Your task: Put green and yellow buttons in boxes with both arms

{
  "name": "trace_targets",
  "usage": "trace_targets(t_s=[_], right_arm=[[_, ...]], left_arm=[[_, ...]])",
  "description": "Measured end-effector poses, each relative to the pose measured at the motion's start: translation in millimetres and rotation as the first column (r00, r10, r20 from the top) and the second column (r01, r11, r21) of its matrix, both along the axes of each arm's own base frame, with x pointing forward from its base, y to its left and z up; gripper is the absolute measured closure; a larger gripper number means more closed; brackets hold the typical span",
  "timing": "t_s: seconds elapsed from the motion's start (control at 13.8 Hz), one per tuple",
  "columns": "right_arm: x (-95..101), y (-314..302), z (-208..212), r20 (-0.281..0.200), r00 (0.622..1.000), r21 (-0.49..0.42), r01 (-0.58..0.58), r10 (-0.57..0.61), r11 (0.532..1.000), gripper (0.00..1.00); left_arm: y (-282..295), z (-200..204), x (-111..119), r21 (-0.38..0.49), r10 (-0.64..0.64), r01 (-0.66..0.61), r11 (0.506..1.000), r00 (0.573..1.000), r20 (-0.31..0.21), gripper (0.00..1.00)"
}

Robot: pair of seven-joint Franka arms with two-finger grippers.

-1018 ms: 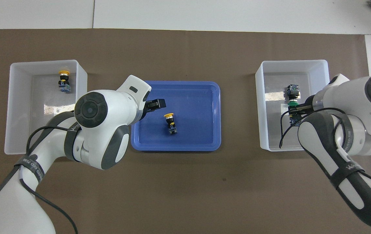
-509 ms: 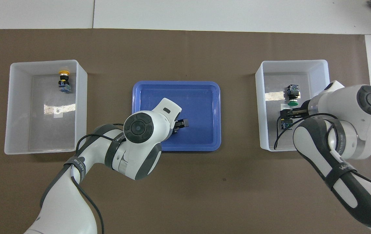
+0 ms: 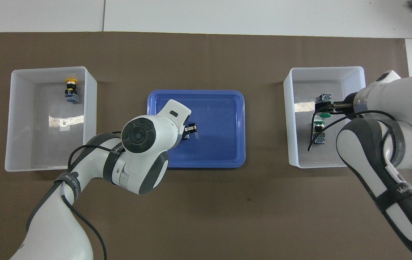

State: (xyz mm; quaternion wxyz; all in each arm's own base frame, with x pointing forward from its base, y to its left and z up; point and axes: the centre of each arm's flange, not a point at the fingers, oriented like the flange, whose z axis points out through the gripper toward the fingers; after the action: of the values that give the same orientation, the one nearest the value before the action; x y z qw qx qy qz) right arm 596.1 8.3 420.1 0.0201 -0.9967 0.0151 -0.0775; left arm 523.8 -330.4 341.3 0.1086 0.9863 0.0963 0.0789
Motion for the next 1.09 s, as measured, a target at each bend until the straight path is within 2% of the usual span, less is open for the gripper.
trace_targets(t_s=[0.22, 0.44, 0.8, 1.09], right_arm=[[0.3, 0.5, 45.7, -0.021, 1.000, 0.004, -0.005, 0.005, 1.000, 0.00], [-7.4, -1.1, 90.0, -0.053, 0.999, -0.007, -0.015, 0.014, 1.000, 0.00], [-17.5, -4.7, 142.7, -0.110, 0.994, -0.027, 0.018, -0.020, 0.999, 0.00], [-29.6, -7.4, 195.2, -0.118, 0.993, -0.025, 0.025, -0.028, 0.999, 0.00]], left_arm=[[61.4, 56.4, 33.5, -0.008, 0.051, -0.050, 0.999, 0.998, 0.025, 0.67], [146.0, 100.6, 65.1, 0.016, 0.028, -0.030, 0.999, 0.997, 0.076, 0.67], [267.4, 106.7, 94.0, 0.093, -0.048, 0.035, 0.995, 0.989, 0.142, 0.67], [336.8, 94.0, 98.0, 0.152, -0.095, 0.069, 0.986, 0.980, 0.176, 0.67]])
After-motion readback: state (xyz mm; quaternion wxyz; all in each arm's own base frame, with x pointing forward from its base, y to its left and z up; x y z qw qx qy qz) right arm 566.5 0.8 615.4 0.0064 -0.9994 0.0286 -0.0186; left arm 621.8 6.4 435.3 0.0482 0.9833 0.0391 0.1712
